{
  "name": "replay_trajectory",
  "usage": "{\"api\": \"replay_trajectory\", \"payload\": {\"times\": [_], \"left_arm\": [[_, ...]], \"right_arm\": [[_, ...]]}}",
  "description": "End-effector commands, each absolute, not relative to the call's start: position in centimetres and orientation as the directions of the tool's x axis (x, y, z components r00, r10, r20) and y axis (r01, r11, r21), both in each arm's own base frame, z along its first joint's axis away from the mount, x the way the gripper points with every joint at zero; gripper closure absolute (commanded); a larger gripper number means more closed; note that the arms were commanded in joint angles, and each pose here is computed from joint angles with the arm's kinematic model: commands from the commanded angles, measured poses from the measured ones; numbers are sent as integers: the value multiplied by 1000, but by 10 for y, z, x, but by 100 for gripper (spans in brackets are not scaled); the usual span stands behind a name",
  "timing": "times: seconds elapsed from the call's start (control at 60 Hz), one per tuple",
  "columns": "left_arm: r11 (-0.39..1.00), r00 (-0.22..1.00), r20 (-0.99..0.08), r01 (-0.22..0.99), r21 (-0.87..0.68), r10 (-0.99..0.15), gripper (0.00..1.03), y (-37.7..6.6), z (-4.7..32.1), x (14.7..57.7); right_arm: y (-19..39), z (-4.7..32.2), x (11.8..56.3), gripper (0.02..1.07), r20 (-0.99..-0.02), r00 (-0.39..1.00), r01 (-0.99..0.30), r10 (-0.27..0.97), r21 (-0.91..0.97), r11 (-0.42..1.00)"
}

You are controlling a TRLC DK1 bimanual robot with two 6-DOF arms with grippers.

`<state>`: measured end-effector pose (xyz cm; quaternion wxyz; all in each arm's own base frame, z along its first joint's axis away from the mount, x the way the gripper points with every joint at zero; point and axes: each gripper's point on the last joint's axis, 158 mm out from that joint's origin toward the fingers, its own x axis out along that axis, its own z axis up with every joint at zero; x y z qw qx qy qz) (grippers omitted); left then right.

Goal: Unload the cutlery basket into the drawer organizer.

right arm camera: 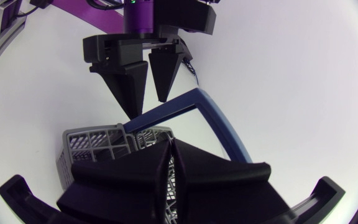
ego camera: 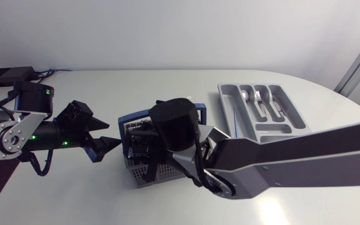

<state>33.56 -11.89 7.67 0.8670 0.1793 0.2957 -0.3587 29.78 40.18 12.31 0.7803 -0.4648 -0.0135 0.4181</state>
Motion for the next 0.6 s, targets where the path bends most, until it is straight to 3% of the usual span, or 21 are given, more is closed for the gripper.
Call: {"api": "replay_trajectory", "payload": {"times": [0.0, 0.583], "left_arm": [[685, 568, -640, 724, 87, -518, 6, -117, 74, 329], [696, 581, -627, 713, 85, -519, 6, -116, 80, 326]], "right_arm": [[397, 134, 290, 101, -338, 657, -617, 673, -755, 223], [381, 160, 263, 101, -216, 692, -517, 689, -814, 264]]}}
